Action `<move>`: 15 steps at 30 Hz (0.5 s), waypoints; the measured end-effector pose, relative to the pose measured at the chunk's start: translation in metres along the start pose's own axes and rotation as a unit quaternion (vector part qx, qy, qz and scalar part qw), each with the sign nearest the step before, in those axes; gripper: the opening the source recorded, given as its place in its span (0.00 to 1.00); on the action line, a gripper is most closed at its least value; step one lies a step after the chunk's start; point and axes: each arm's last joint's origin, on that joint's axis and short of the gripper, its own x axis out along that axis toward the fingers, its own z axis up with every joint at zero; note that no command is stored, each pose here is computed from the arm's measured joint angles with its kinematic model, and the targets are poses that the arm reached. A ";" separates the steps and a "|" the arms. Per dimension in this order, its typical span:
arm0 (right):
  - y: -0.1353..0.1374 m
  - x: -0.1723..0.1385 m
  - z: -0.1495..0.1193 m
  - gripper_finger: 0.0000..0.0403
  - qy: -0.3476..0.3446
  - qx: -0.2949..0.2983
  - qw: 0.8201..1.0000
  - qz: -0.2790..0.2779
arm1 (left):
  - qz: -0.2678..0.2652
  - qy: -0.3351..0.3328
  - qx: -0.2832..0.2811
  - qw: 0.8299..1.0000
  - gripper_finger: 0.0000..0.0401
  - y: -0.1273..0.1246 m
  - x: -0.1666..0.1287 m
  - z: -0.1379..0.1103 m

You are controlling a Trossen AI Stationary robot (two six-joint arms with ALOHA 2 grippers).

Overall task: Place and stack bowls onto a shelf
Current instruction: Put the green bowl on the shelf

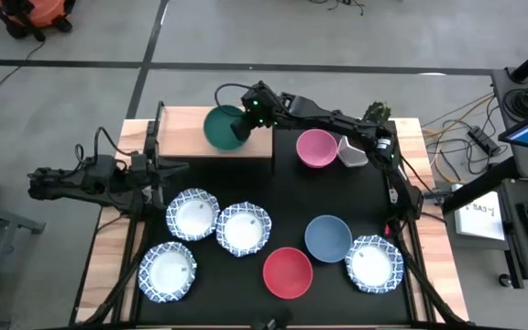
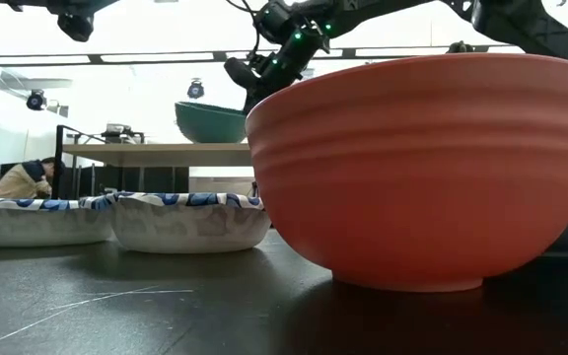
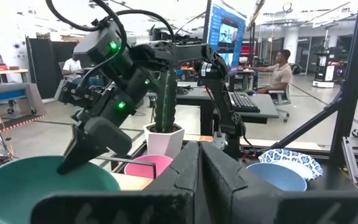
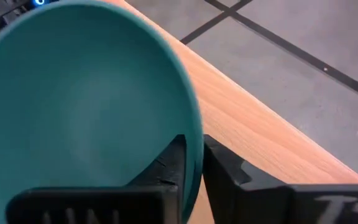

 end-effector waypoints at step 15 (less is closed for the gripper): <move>-0.003 -0.020 0.011 0.36 -0.019 -0.013 1.000 -0.010 | 0.000 -0.001 0.000 1.000 0.00 0.000 0.000 0.000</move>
